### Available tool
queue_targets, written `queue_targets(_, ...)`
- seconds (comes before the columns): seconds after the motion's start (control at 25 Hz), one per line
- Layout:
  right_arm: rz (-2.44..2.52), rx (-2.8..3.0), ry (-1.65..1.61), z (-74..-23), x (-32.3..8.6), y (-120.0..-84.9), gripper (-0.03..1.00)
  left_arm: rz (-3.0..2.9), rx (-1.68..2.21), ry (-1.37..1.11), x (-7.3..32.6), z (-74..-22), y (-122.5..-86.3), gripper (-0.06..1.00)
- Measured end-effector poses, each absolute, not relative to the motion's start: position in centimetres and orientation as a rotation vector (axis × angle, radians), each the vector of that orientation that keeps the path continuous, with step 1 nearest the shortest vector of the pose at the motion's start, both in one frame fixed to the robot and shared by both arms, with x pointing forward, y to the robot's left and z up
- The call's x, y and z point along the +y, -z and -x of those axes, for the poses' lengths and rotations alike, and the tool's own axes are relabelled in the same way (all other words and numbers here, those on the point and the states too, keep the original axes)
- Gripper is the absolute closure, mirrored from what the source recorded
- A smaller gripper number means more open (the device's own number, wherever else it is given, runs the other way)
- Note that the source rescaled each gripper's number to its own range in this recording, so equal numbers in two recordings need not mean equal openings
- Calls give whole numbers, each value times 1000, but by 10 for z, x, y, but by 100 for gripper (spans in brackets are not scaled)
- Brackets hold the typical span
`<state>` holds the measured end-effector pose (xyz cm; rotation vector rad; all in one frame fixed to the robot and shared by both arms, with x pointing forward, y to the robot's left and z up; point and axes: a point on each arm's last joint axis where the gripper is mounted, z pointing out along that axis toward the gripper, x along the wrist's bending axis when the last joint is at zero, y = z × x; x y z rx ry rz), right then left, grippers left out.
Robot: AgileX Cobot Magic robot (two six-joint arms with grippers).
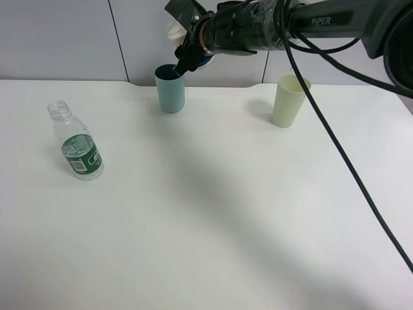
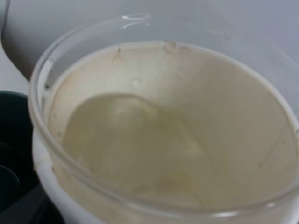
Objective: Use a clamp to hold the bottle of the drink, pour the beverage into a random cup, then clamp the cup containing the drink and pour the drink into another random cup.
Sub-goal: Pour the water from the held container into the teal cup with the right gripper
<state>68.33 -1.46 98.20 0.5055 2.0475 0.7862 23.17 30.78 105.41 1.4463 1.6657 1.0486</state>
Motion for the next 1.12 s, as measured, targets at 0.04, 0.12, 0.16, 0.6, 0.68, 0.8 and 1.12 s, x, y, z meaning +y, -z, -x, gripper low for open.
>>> queue_targets(0.04, -475, 2051, -774, -683, -14, -982, 94, -1446, 1666, -1049, 308, -232, -1054, -6)
queue_targets(0.12, -424, 2055, -752, -682, -12, -982, 94, -1446, 1666, -1049, 308, -232, -1054, -6)
queue_targets(0.16, -400, 2057, -740, -682, -12, -982, 94, -1446, 1666, -1049, 308, -232, -1054, -6)
queue_targets(0.6, -229, 2040, -637, -682, -12, -984, 94, -1446, 1666, -1049, 308, -232, -1054, -6)
queue_targets(0.68, -212, 2036, -624, -682, -12, -984, 94, -1446, 1666, -1049, 308, -232, -1054, -6)
queue_targets(0.8, -172, 2026, -596, -683, -12, -985, 94, -1446, 1666, -1049, 308, -232, -1054, -6)
queue_targets(1.12, -63, 1991, -508, -685, -14, -987, 94, -1446, 1666, -1049, 308, -232, -1054, -6)
